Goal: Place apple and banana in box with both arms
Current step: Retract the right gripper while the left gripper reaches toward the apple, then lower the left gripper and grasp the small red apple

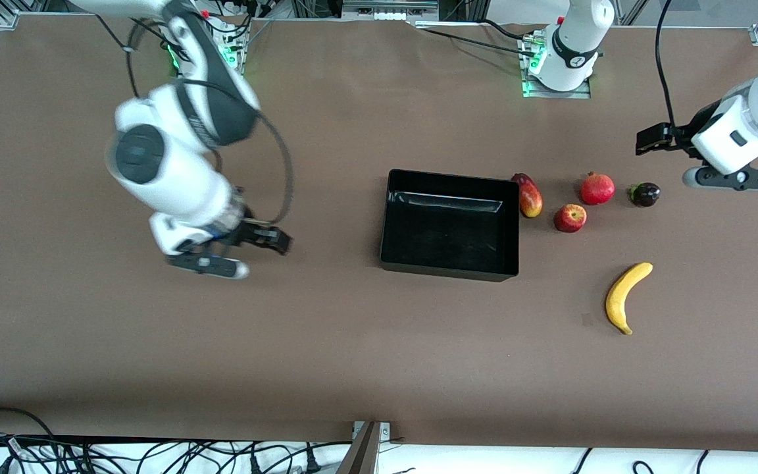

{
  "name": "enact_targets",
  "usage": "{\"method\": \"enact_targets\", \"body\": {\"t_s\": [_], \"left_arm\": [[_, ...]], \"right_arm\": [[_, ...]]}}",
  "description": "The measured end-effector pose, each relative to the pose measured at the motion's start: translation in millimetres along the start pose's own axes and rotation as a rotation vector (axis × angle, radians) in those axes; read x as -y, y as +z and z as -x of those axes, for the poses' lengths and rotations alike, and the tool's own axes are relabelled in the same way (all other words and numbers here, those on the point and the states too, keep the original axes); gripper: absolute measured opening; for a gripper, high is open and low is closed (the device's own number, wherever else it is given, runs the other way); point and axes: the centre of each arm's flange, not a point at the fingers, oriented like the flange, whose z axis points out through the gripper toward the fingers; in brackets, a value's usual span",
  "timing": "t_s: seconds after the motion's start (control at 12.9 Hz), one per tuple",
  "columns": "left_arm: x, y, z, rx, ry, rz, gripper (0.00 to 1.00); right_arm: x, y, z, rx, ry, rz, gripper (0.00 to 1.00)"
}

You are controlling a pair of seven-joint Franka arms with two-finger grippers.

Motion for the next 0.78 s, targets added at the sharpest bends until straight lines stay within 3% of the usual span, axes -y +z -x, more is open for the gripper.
{"method": "enact_targets", "body": {"t_s": [0.23, 0.47, 0.78], "left_arm": [[-9.2, 45.6, -32.5, -0.013, 0.020, 0.001, 1.00], [-18.9, 111.6, -47.4, -0.045, 0.037, -0.001, 1.00], [-17.7, 205.3, -46.5, -0.097, 0.039, 0.000, 1.00]], "right_arm": [[-101.0, -70.7, -7.4, 0.051, -0.131, 0.030, 1.00], [-188.5, -126.9, -4.5, 0.058, -0.242, 0.036, 1.00], [-217.0, -143.5, 10.4, 0.054, -0.279, 0.105, 1.00]]}}
